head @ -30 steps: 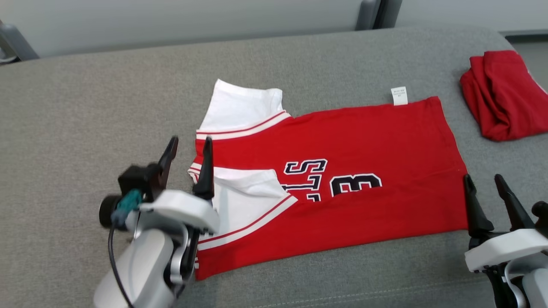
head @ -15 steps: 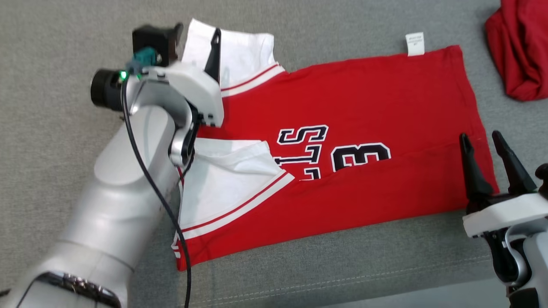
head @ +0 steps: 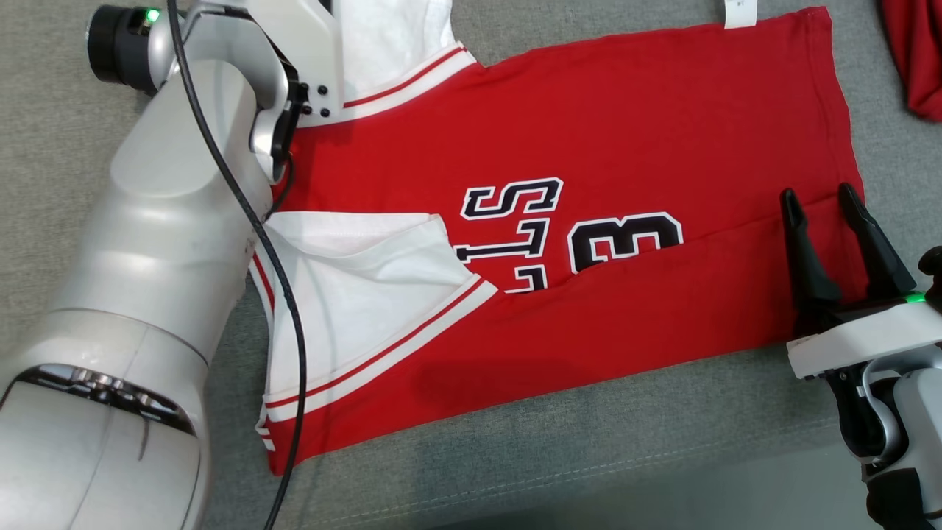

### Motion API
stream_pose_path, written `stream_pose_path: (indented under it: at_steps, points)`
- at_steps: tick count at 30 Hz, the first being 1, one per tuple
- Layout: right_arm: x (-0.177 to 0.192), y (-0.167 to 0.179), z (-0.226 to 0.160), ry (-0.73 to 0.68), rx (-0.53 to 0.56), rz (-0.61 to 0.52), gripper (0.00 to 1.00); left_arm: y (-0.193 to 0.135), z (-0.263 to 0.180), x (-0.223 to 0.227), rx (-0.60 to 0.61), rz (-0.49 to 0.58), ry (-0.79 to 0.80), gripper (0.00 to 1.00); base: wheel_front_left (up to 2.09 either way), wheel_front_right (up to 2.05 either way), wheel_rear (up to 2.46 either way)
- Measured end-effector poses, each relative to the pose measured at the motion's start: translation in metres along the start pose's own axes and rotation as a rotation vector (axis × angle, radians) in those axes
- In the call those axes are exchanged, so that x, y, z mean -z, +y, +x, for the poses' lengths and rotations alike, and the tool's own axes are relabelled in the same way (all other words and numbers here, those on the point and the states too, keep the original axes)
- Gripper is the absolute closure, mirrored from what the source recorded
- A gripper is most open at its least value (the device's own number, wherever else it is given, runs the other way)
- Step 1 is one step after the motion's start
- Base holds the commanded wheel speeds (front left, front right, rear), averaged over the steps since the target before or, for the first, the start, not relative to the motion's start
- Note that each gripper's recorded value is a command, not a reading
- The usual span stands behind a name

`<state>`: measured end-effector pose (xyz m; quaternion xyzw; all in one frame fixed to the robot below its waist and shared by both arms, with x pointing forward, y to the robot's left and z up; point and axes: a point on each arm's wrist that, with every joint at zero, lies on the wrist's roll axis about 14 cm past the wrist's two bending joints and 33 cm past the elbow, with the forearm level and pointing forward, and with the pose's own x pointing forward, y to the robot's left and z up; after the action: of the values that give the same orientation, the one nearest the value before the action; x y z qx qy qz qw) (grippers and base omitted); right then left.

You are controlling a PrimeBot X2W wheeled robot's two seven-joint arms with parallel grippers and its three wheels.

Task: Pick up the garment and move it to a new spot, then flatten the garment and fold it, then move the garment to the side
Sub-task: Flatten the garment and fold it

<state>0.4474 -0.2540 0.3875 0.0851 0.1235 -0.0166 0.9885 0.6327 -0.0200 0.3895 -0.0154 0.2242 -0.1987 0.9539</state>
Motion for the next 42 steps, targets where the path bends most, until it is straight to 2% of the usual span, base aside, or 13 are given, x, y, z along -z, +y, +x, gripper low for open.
stream_pose_path:
  at_steps: [8,9,16,17,18,19,20,28,31,34,36,42]
  points:
    - [0.002,-0.008,0.000,0.006,0.024,-0.007,0.00,0.003,0.015,0.016,-0.013,0.026,0.070,0.00,0.00,0.00,0.00]
    - [0.002,-0.009,0.000,0.006,0.025,-0.008,0.00,0.003,0.015,0.017,-0.013,0.027,0.073,0.03,0.00,0.00,0.00]
    - [0.002,-0.009,0.000,0.005,0.030,-0.004,0.00,0.005,0.017,0.013,-0.021,0.067,0.066,0.51,0.00,0.00,0.00]
    - [0.002,-0.009,0.000,0.004,0.030,-0.005,0.00,0.005,0.017,0.013,-0.022,0.075,0.065,0.52,0.00,0.00,0.00]
    - [0.002,-0.009,0.000,0.004,0.030,-0.005,0.00,0.005,0.017,0.013,-0.022,0.075,0.065,0.58,0.00,0.00,0.00]
    - [0.002,-0.009,0.000,0.004,0.029,-0.007,0.00,0.005,0.017,0.013,-0.023,0.077,0.065,0.75,0.00,0.00,0.00]
    - [0.002,-0.009,0.000,0.004,0.028,-0.007,0.00,0.005,0.016,0.012,-0.023,0.080,0.066,0.98,0.00,0.00,0.00]
    - [-0.001,-0.007,0.000,-0.005,0.026,-0.003,0.00,0.002,0.013,0.011,-0.003,0.076,0.075,1.00,0.00,0.00,0.00]
    - [-0.011,-0.013,0.008,-0.032,0.046,0.014,0.00,0.001,0.011,0.005,0.009,0.019,0.054,1.00,0.00,0.00,0.00]
    - [-0.017,-0.023,0.020,-0.037,0.077,0.064,0.00,-0.001,0.010,-0.001,0.030,-0.032,0.044,1.00,0.00,0.00,0.00]
    - [-0.015,-0.030,0.031,0.013,0.085,0.070,0.00,0.000,0.010,-0.007,0.035,-0.047,0.033,1.00,0.00,0.00,0.00]
    - [-0.047,-0.032,0.083,0.041,0.067,0.082,0.00,0.006,0.010,-0.010,0.043,-0.065,0.024,1.00,0.00,0.00,0.00]
